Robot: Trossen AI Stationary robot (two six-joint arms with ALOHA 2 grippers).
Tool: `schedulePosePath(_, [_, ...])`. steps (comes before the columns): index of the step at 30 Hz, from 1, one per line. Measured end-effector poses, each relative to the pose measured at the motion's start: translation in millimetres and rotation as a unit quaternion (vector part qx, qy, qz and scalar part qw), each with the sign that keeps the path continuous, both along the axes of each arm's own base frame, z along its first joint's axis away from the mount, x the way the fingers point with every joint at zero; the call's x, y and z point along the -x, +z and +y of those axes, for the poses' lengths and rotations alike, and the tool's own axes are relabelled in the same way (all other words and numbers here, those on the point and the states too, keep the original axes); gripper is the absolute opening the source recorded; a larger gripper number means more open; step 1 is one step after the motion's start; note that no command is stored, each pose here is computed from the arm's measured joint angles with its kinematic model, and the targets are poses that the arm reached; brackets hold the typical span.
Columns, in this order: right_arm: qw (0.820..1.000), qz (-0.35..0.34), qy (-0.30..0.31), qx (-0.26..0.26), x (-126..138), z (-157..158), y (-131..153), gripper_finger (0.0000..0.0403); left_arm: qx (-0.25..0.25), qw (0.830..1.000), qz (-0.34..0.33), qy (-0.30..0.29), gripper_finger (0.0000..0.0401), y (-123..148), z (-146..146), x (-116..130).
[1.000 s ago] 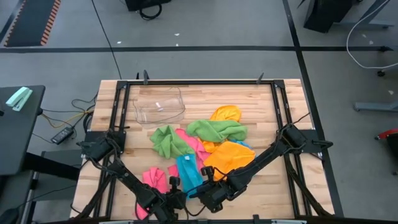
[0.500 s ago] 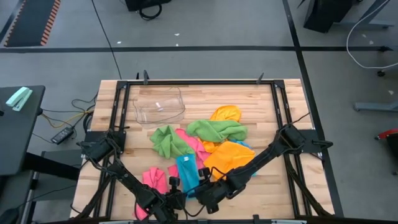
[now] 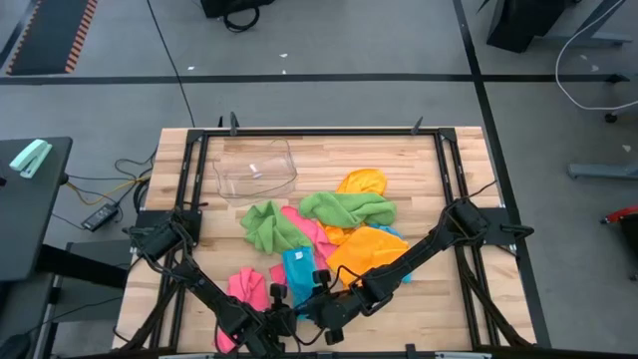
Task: Fold microfiber towels
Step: Fold the left blue microfiber towel
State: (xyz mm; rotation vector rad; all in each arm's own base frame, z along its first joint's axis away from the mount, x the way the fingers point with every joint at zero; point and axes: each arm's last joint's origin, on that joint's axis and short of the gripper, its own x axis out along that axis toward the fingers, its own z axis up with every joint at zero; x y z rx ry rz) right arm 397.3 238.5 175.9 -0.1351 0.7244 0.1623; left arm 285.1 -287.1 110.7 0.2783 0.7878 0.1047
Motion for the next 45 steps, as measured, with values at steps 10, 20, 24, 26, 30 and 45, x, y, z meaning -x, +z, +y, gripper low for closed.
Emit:
schedulePosePath(10, [0.999, 0.044, -0.003, 0.022, 0, 3, 31, 0.0173, -0.002, 1.0, 0.0, -0.002, 0.0024, 0, -1, 2])
schedulePosePath(20, [0.991, 0.106, -0.032, 0.076, 11, -6, 27, 0.0172, -0.003, 1.0, 0.001, -0.005, 0.0014, 0, -3, 4])
schedulePosePath(24, [0.992, 0.101, -0.032, 0.073, 11, -6, 23, 0.0172, -0.004, 1.0, 0.001, -0.005, 0.0026, 0, -3, 4])
schedulePosePath(26, [0.993, 0.091, -0.029, 0.07, 11, -6, 11, 0.0172, -0.004, 1.0, 0.001, -0.005, 0.0026, 0, -3, 4])
schedulePosePath(30, [0.998, 0.033, -0.025, 0.037, 9, -9, -14, 0.0172, -0.003, 1.0, 0.001, -0.005, 0.0015, 0, -3, 4])
schedulePosePath(45, [0.99, -0.098, -0.021, -0.104, 3, -31, -48, 0.0172, -0.005, 1.0, -0.001, -0.004, 0.0021, 0, -3, 4])
